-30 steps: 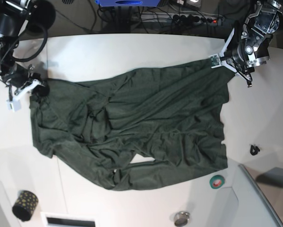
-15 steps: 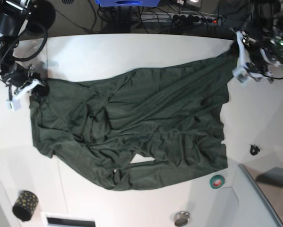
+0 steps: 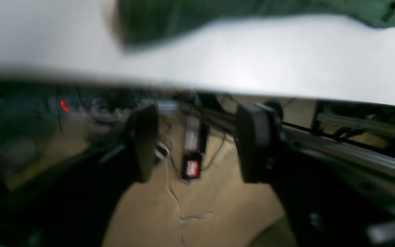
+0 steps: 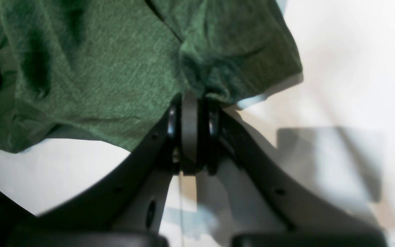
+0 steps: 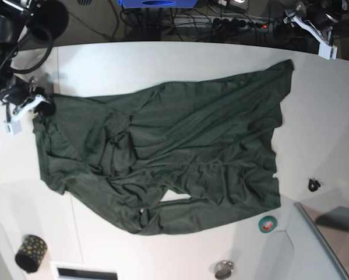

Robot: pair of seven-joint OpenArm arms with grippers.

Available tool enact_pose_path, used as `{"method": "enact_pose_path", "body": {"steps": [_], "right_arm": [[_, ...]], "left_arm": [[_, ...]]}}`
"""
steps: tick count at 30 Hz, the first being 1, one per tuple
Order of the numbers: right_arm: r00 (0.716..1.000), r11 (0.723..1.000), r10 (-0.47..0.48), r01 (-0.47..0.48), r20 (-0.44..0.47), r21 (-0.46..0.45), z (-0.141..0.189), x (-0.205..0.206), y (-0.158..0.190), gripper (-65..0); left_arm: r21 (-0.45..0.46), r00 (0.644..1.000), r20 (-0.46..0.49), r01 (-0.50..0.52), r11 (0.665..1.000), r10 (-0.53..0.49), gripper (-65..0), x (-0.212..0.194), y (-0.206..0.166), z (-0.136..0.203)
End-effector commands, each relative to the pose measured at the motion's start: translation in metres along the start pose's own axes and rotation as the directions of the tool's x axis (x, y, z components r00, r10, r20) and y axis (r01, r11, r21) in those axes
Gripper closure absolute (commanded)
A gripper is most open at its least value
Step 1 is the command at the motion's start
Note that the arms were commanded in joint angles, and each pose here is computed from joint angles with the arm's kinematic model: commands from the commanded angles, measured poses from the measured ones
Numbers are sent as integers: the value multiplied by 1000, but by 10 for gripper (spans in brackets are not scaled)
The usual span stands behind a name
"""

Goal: Layout the t-shirt on the table in an organized manner, then fold the t-shirt properly
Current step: 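Release the corner and lift the left gripper away from the shirt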

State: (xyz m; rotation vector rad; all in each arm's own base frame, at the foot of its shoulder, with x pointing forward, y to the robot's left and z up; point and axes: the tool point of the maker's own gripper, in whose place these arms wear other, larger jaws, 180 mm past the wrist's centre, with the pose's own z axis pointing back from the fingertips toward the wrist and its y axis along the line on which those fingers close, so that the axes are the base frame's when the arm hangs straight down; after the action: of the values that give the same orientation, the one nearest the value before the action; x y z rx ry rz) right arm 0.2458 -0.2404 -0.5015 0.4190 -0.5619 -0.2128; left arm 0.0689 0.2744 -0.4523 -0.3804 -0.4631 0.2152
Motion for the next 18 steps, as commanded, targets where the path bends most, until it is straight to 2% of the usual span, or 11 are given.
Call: {"method": "enact_pose_path", "body": {"steps": [1, 6, 9, 18], "right_arm": [[999, 999, 21, -23, -40, -47, 6, -2, -13, -5], [999, 999, 22, -24, -40, -46, 6, -2, -13, -5], [999, 999, 22, -24, -40, -46, 6, -2, -13, -5], [999, 999, 21, -23, -38, -45, 5, -2, -12, -5]], "left_arm": [[-13, 999, 49, 4, 1000, -3, -397, 13, -2, 1], [33, 987, 139, -87, 996, 82, -490, 17, 11, 11], [45, 984, 169, -72, 996, 63, -545, 27, 12, 17], [21, 975, 186, -125, 992, 119, -543, 32, 17, 2]]}}
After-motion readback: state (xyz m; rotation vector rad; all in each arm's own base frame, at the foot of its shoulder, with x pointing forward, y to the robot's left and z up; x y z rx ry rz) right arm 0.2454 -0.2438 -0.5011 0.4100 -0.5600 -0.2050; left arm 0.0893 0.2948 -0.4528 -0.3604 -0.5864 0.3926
